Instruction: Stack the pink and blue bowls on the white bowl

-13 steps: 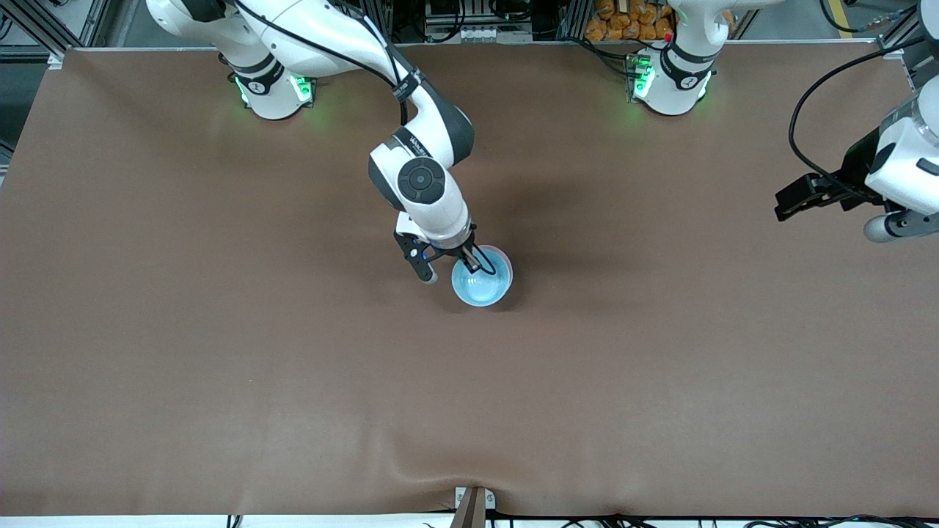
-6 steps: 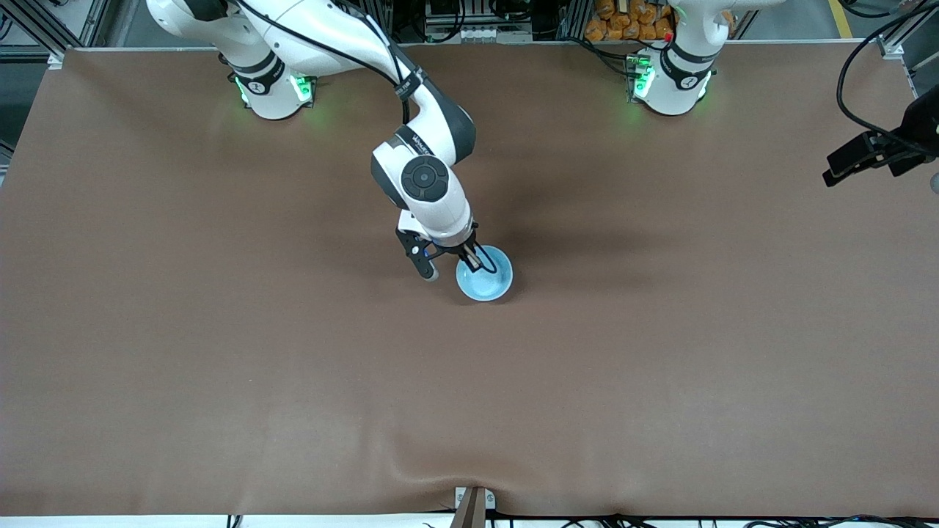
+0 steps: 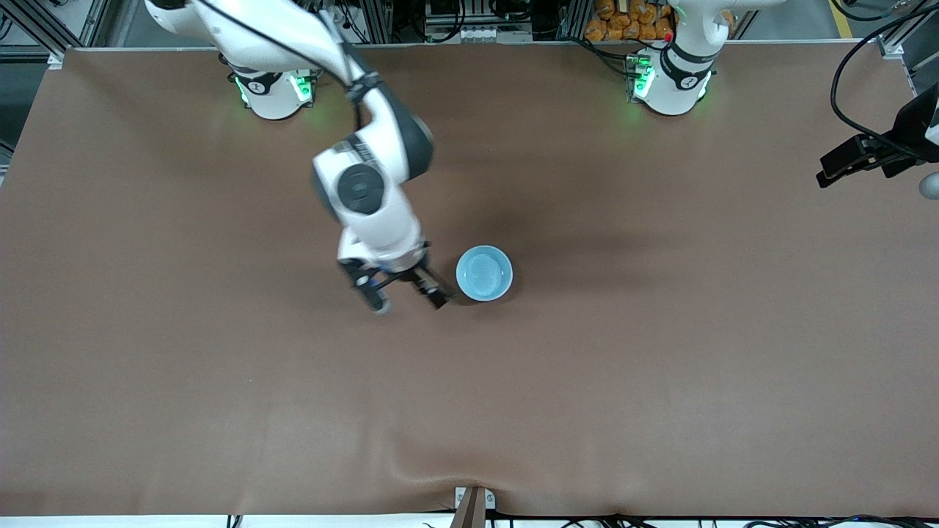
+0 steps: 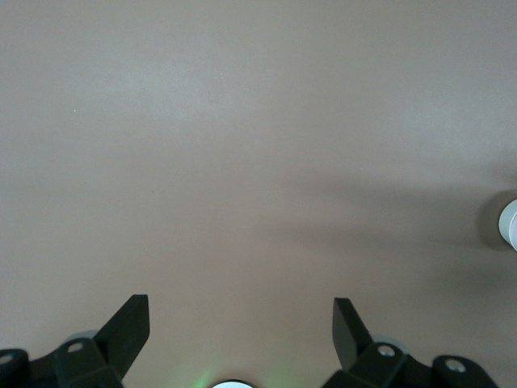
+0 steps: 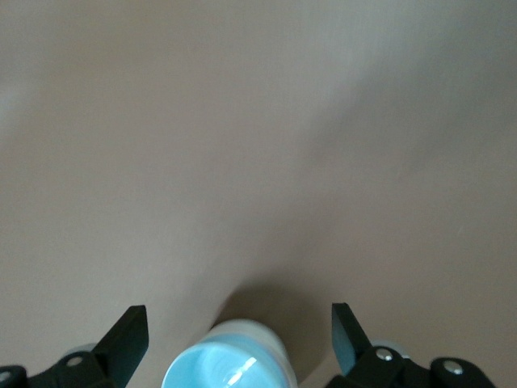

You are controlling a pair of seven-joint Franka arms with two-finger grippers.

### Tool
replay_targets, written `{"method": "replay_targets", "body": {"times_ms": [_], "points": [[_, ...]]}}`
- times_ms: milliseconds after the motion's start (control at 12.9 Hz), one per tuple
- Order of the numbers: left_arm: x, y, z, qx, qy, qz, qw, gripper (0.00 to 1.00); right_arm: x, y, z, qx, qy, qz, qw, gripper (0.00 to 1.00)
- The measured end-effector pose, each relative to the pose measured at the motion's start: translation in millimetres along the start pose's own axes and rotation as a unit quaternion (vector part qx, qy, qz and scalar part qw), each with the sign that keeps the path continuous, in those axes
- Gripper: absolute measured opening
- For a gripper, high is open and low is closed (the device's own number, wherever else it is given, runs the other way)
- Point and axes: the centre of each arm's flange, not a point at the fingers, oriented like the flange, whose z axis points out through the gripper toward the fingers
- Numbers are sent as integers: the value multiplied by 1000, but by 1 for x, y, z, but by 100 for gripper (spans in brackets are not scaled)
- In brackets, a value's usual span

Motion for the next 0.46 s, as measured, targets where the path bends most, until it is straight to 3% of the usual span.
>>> {"method": "replay_targets", "body": {"times_ms": [464], "points": [[1,2,-2,0,2,2,1000,100,135,64,-42,-53,-26,-129,990,100]]}}
